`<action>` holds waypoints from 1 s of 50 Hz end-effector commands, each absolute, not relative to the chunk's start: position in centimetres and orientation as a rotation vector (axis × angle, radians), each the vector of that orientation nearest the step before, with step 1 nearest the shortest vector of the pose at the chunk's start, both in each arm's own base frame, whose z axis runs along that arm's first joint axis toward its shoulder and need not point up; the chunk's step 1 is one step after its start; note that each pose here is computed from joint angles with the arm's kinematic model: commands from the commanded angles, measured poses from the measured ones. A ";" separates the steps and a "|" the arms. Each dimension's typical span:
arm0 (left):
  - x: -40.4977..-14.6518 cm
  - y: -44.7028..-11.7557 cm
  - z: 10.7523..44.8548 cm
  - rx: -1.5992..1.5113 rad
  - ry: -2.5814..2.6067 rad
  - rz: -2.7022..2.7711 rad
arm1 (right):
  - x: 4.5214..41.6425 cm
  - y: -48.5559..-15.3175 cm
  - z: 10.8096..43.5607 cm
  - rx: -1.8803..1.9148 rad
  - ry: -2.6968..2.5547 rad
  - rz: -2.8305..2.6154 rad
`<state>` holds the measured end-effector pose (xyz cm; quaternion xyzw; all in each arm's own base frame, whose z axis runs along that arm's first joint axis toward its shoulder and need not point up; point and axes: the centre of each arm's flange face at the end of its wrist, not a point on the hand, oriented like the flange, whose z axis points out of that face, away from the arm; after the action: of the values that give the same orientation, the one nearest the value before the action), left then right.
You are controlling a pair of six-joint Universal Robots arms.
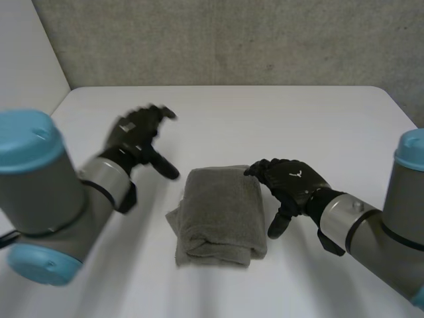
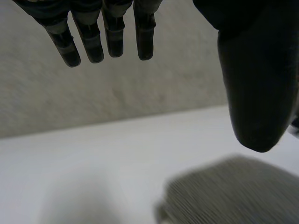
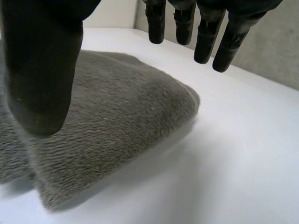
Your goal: Fold the towel.
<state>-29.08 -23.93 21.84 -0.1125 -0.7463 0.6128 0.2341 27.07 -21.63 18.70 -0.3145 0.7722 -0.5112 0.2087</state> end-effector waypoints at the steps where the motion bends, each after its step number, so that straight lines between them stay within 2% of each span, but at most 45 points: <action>1: -31.4 -21.5 17.4 -0.490 -2.140 1.586 | 28.5 -23.3 16.4 -0.755 2.224 -1.446; 3: -31.7 -21.0 15.7 -0.550 -2.192 1.566 | 28.7 -23.5 16.0 -0.738 2.230 -1.457; 15: -32.3 -20.1 12.1 -0.656 -2.274 1.568 | 30.8 -23.6 13.7 -0.675 2.200 -1.455; 21: -32.2 -20.4 12.4 -0.641 -2.275 1.588 | 31.1 -23.8 12.6 -0.687 2.225 -1.443; 28: -32.0 -21.0 14.6 -0.598 -2.229 1.654 | 31.2 -23.8 13.8 -0.686 2.198 -1.470; 30: -31.9 -21.1 15.4 -0.587 -2.211 1.674 | 31.1 -23.9 15.8 -0.674 2.149 -1.527; 31: -31.9 -21.1 16.2 -0.573 -2.192 1.694 | 31.1 -23.9 15.8 -0.674 2.149 -1.528; 33: -31.9 -21.1 17.1 -0.560 -2.171 1.712 | 30.8 -24.0 18.5 -0.664 2.092 -1.605; 36: -31.7 -21.4 19.1 -0.523 -2.115 1.765 | 30.5 -24.0 19.8 -0.659 2.071 -1.651; 38: -31.5 -21.7 20.3 -0.502 -2.086 1.796 | 29.3 -24.5 22.9 -0.621 2.048 -1.794; 39: -31.3 -22.3 21.6 -0.471 -2.053 1.835 | 29.3 -24.5 22.9 -0.621 2.048 -1.794; 40: -31.3 -22.3 21.7 -0.471 -2.053 1.835 | 28.4 -25.1 24.4 -0.593 2.043 -1.886; 41: -31.0 -22.7 23.0 -0.454 -2.028 1.873 | 27.8 -25.4 25.9 -0.596 2.035 -1.959; 43: -30.5 -23.1 24.3 -0.433 -2.020 1.898 | 27.4 -25.5 27.2 -0.621 2.033 -2.022; 45: -29.3 -24.5 26.9 -0.361 -2.018 1.962 | 27.1 -25.6 28.3 -0.648 2.042 -2.065; 48: -28.6 -25.4 27.9 -0.321 -2.041 1.987 | 26.3 -26.1 29.9 -0.643 2.057 -2.114; 50: -26.9 -26.5 29.0 -0.265 -2.112 2.000 | 25.9 -26.3 30.6 -0.602 2.059 -2.131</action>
<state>-29.58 -24.28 26.18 -0.1306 -0.7068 0.6782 0.1531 27.08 -25.67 28.23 -0.2116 0.6857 -0.6905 0.0906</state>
